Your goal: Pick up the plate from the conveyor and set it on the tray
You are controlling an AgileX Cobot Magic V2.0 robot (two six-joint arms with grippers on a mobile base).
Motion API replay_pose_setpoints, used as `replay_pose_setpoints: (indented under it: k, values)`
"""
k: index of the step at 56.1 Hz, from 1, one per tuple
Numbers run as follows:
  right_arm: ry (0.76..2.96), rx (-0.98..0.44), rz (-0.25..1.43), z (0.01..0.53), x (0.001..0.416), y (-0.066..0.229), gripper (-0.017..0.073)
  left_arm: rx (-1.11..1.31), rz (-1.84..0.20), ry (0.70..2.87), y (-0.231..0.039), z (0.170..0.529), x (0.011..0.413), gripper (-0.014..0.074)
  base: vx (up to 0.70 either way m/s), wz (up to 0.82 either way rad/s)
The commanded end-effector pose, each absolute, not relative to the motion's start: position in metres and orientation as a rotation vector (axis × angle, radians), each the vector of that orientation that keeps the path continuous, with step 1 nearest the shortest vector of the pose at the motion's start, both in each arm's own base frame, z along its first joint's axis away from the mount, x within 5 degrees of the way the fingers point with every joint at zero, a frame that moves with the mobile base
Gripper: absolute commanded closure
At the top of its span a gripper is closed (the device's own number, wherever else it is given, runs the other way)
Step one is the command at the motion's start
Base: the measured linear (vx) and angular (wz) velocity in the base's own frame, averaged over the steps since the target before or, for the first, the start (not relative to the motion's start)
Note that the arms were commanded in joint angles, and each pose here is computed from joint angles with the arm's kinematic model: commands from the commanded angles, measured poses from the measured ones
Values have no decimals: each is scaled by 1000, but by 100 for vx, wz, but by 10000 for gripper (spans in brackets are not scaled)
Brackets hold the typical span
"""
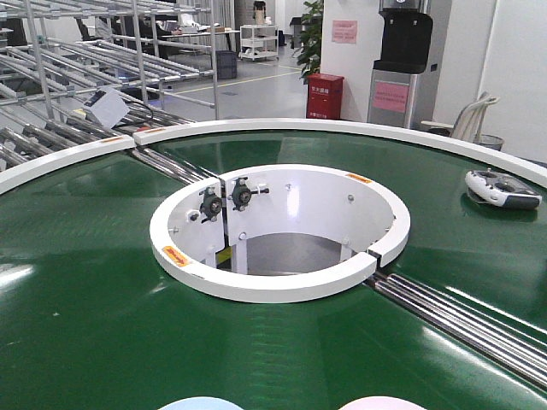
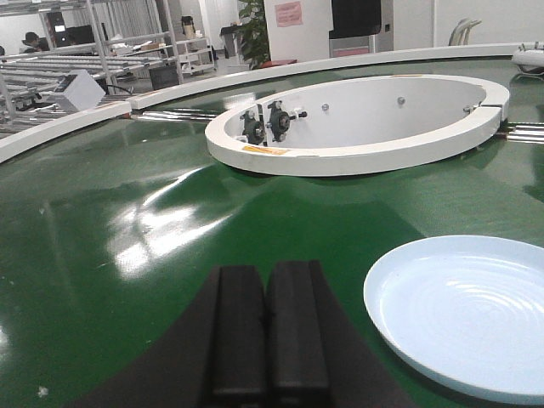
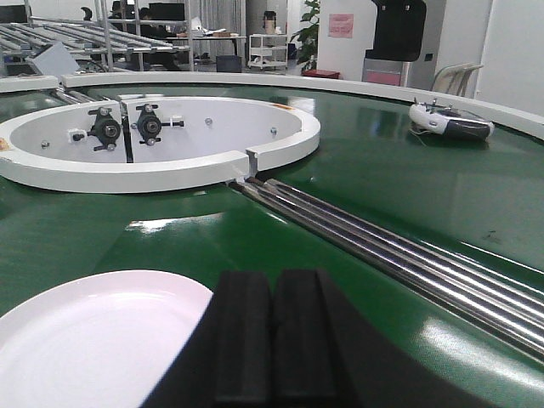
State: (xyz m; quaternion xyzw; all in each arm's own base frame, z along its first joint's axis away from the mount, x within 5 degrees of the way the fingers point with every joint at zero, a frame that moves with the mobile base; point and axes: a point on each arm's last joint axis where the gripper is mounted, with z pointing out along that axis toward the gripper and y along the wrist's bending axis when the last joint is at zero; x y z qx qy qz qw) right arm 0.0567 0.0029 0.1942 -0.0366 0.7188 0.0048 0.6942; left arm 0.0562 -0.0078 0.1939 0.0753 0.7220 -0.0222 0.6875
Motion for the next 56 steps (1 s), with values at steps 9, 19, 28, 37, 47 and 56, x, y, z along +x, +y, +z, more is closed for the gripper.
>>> replay_pose_setpoints:
  k: [9,19,28,37,47,56]
  values:
    - [1527,-94,-7,197,56,3,568,154,-63,1549,-8,193,56,591,0,0]
    - [1527,-94,-7,197,56,3,568,154,-63,1549,-8,193,56,591,0,0]
    - [1525,-94,-7,197,56,3,568,154,-63,1549,-8,193,56,591,0,0]
    - [1377,-95,6,211,55,4,568,152,-62,1526,-8,195,56,591,0,0]
    - [1069,-27,74,262,40,3,568,30,-177,1193,-6,242,47,591,0,0]
    - [1090,-66,0,348,25,2,568,0,-232,1001,-2,329,22,591,0,0]
